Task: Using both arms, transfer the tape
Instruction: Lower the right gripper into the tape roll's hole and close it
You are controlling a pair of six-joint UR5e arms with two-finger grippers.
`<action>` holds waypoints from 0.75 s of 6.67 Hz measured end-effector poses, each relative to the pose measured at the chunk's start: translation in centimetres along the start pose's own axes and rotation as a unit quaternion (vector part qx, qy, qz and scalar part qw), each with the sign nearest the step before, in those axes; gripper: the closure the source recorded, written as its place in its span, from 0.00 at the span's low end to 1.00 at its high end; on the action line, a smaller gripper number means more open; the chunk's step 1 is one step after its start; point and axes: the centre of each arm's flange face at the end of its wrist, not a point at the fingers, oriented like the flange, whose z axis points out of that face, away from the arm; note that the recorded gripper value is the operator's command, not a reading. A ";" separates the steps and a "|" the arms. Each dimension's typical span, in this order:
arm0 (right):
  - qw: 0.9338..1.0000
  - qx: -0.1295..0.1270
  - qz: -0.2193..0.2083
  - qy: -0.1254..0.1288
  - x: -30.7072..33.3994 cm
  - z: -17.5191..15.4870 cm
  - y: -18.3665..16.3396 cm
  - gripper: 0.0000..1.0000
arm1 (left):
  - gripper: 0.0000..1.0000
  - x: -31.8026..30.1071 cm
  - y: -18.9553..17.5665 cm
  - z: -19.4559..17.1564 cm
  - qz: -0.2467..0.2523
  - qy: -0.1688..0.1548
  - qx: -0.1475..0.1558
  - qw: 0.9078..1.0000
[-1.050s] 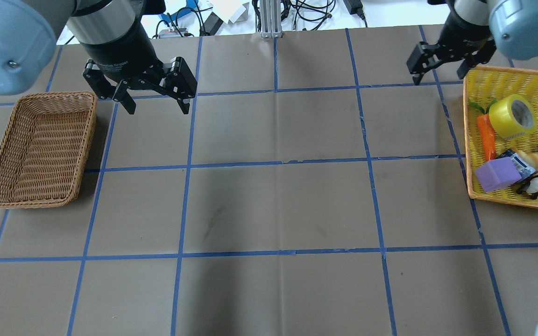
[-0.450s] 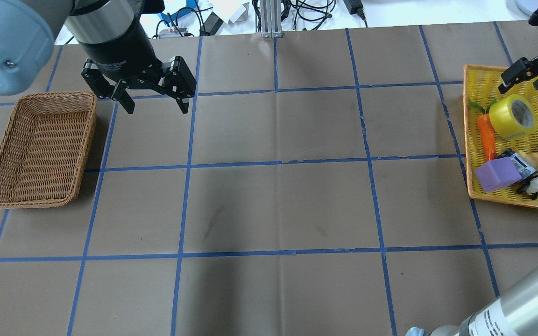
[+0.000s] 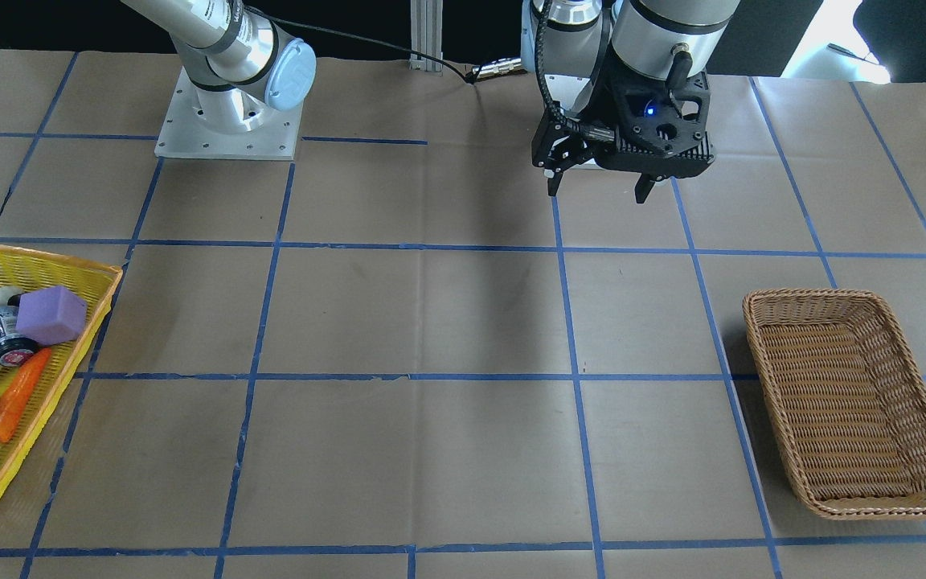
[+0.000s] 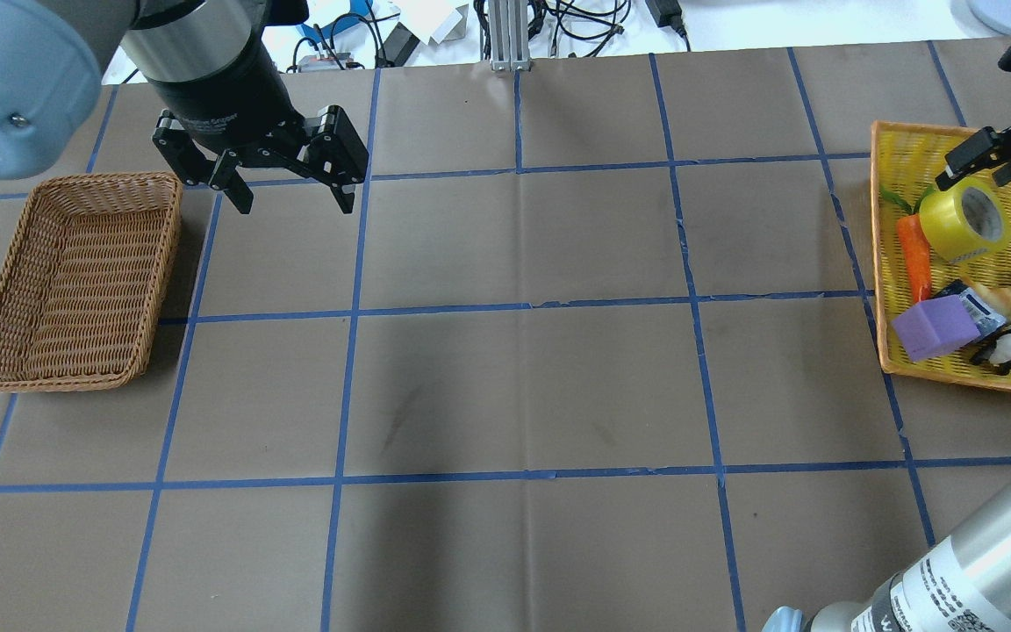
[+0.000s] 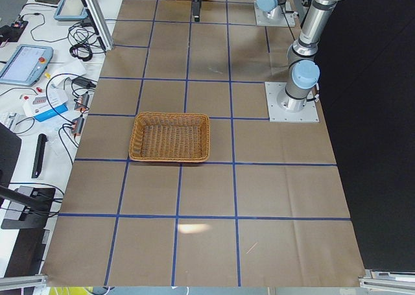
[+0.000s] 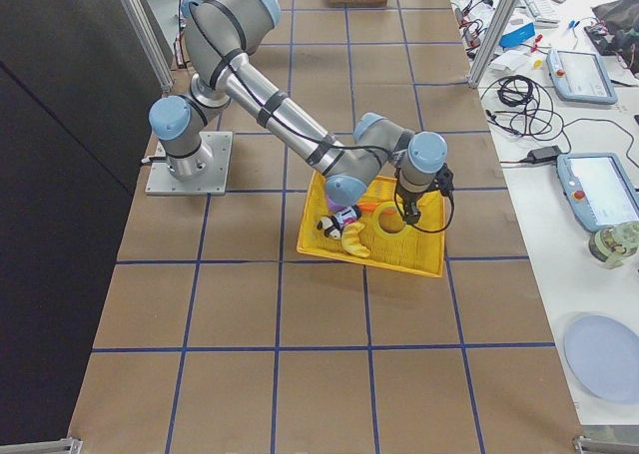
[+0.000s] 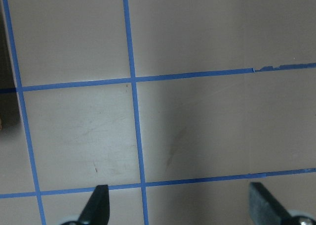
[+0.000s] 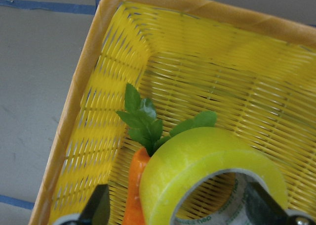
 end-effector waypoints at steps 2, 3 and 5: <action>1.000 -0.006 0.006 -0.027 -0.4 1.8 0.7 0.89 | 0.00 0.0 0.0 0.0 0.000 0.001 -0.001 1.000; 0.999 -0.014 0.008 -0.032 -0.5 2.5 1.1 0.98 | 0.00 0.0 0.0 0.1 0.001 0.001 -0.001 1.000; 0.999 -0.025 0.006 -0.028 -0.7 2.3 1.4 1.00 | 0.00 0.0 0.0 0.1 0.003 0.001 -0.001 1.000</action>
